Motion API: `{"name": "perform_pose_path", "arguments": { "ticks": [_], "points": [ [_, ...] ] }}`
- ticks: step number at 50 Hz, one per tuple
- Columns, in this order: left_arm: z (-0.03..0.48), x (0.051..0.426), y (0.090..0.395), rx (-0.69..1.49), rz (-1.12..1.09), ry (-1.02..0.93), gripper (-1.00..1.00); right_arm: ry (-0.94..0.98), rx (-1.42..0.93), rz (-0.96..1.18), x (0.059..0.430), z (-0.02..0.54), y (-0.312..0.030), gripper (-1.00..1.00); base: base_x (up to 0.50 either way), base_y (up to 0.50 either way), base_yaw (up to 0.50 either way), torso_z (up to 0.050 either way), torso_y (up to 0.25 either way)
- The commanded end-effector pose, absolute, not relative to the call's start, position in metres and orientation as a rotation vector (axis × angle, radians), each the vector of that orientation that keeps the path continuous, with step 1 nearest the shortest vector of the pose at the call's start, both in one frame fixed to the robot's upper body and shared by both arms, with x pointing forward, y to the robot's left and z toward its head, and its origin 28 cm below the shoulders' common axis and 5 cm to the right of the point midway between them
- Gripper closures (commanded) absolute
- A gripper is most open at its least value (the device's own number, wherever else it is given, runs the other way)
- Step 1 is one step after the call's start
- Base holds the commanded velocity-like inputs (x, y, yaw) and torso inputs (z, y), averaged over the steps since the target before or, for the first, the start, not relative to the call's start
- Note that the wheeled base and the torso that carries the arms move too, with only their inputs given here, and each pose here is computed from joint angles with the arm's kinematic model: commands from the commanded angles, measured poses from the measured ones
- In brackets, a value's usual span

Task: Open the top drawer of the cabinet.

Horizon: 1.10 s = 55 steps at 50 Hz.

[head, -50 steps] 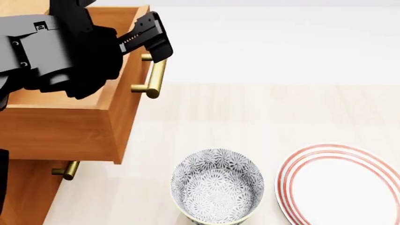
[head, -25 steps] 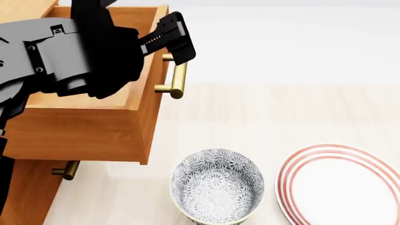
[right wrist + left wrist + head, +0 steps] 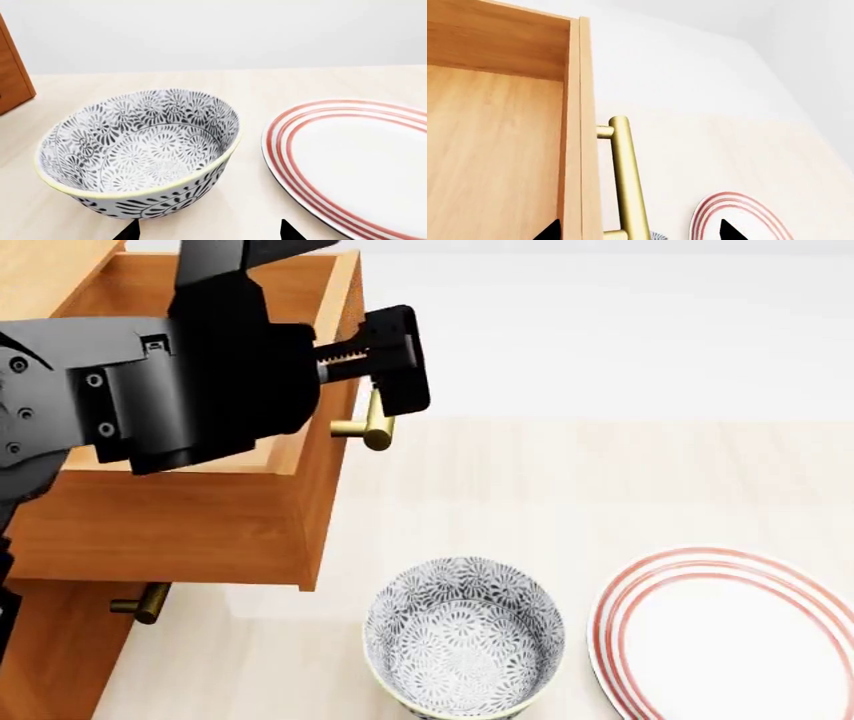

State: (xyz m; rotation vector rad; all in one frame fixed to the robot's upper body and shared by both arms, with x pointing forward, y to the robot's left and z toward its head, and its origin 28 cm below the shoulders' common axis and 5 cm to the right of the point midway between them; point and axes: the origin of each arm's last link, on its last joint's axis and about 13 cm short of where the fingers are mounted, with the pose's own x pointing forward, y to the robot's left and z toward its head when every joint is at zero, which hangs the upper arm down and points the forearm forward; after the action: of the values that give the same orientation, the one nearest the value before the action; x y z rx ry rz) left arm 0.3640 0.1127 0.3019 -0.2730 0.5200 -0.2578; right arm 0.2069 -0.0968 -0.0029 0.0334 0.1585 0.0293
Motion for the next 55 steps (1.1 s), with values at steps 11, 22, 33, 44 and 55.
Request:
{"name": "perform_pose_path", "arguments": {
  "ticks": [11,22,33,44,55],
  "points": [
    [0.341,0.306,0.096,-0.19,-0.575,0.092,-1.0,0.167,0.032,0.037,0.206,-0.006,-0.096,-1.0,0.0,0.0,0.0,0.001,0.004],
    [0.336,0.283,0.104,-0.035,-0.524,-0.104,-1.0,0.172,0.029,0.043,0.206,-0.007,-0.095,-1.0,0.0,0.0,0.0,0.0,0.0],
    [0.325,0.273,0.115,-0.009,-0.5,-0.164,-1.0,0.176,0.029,0.046,0.206,-0.007,-0.095,-1.0,0.0,0.0,0.0,0.0,0.0],
    [0.29,0.265,0.132,0.09,-0.416,-0.261,-1.0,0.175,0.029,0.042,0.206,-0.005,-0.095,-1.0,0.0,0.0,0.0,0.0,0.0],
    [0.264,0.253,0.145,0.232,-0.289,-0.411,-1.0,0.174,0.03,0.038,0.207,-0.005,-0.095,-1.0,0.0,0.0,0.0,0.0,0.0]
  ]
}}
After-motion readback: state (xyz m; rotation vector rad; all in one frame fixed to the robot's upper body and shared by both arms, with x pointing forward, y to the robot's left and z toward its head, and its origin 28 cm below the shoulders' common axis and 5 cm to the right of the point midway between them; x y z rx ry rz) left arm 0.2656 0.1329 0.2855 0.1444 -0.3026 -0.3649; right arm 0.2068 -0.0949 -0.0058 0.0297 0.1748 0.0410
